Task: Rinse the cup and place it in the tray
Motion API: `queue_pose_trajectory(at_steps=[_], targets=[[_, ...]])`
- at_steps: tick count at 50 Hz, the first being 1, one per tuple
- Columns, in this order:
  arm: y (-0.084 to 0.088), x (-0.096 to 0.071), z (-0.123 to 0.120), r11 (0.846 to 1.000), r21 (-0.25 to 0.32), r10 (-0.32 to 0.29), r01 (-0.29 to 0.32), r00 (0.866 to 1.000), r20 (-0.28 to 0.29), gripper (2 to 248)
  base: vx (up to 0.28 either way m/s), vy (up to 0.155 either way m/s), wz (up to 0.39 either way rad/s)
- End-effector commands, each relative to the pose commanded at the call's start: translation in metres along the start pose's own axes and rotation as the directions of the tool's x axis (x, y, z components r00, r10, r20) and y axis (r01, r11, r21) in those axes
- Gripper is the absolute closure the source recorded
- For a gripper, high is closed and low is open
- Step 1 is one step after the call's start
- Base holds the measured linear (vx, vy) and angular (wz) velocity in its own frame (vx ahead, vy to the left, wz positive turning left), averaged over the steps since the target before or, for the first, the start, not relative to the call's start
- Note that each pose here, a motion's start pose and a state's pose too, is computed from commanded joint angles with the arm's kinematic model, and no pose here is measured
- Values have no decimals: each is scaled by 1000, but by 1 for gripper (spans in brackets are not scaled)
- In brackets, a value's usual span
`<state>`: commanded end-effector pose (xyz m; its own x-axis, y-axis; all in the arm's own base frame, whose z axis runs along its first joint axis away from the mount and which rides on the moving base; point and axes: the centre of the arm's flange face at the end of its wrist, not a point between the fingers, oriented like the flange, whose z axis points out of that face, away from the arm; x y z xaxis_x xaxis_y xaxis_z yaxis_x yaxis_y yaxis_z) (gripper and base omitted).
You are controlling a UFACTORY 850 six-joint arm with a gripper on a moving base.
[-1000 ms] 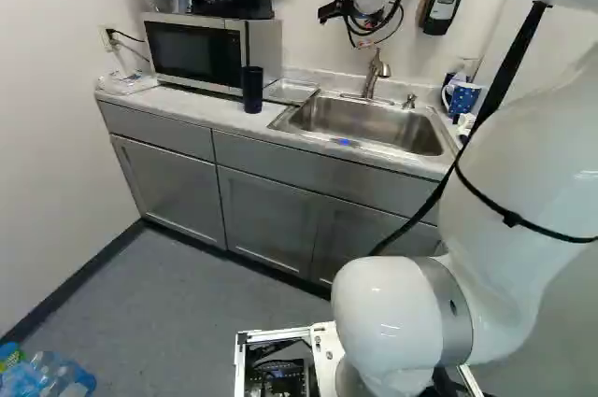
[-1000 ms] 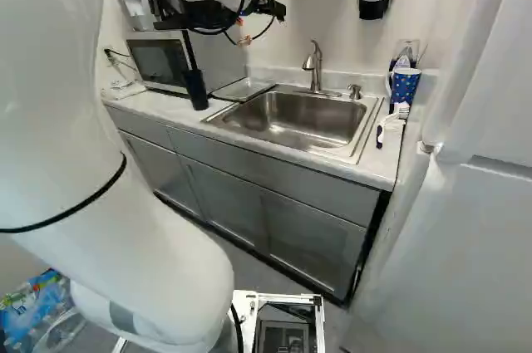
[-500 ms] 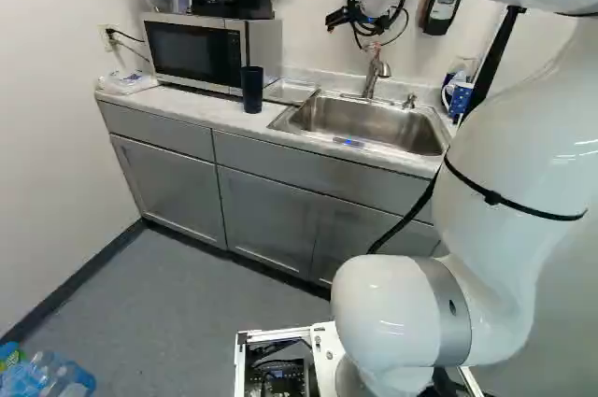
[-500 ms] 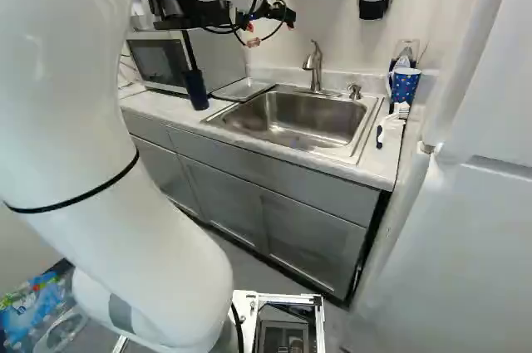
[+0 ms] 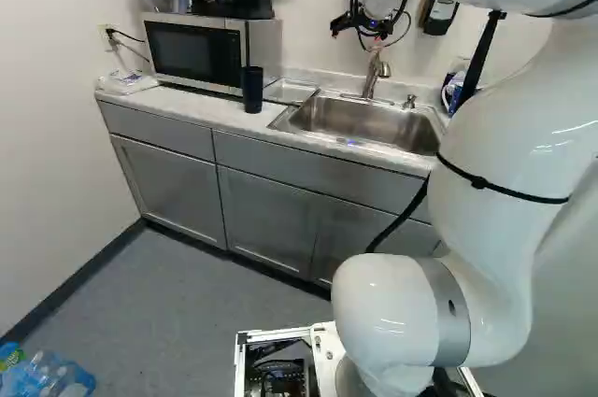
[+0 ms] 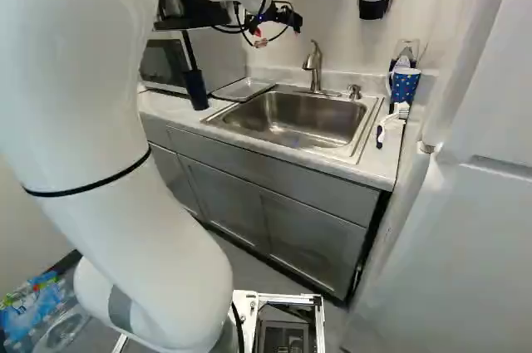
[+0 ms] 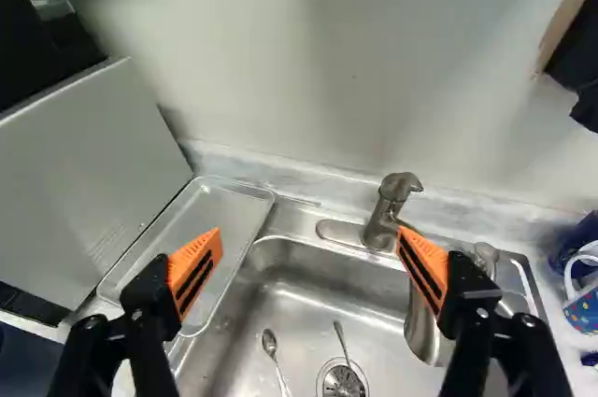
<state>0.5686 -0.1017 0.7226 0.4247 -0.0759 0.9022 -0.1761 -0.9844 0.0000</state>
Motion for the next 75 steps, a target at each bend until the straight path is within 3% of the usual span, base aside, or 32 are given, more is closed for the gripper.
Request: queue_pose_trajectory(at_steps=[11,36,75], targets=[[6,1,12,1000,-10,5,-5,1000,24,3,0,0,0],[21,-14,55,999,-31,18,-15,995,101,3,0,0,0],[45,1,95,998,-61,34,-29,996,83,3,0,0,0]])
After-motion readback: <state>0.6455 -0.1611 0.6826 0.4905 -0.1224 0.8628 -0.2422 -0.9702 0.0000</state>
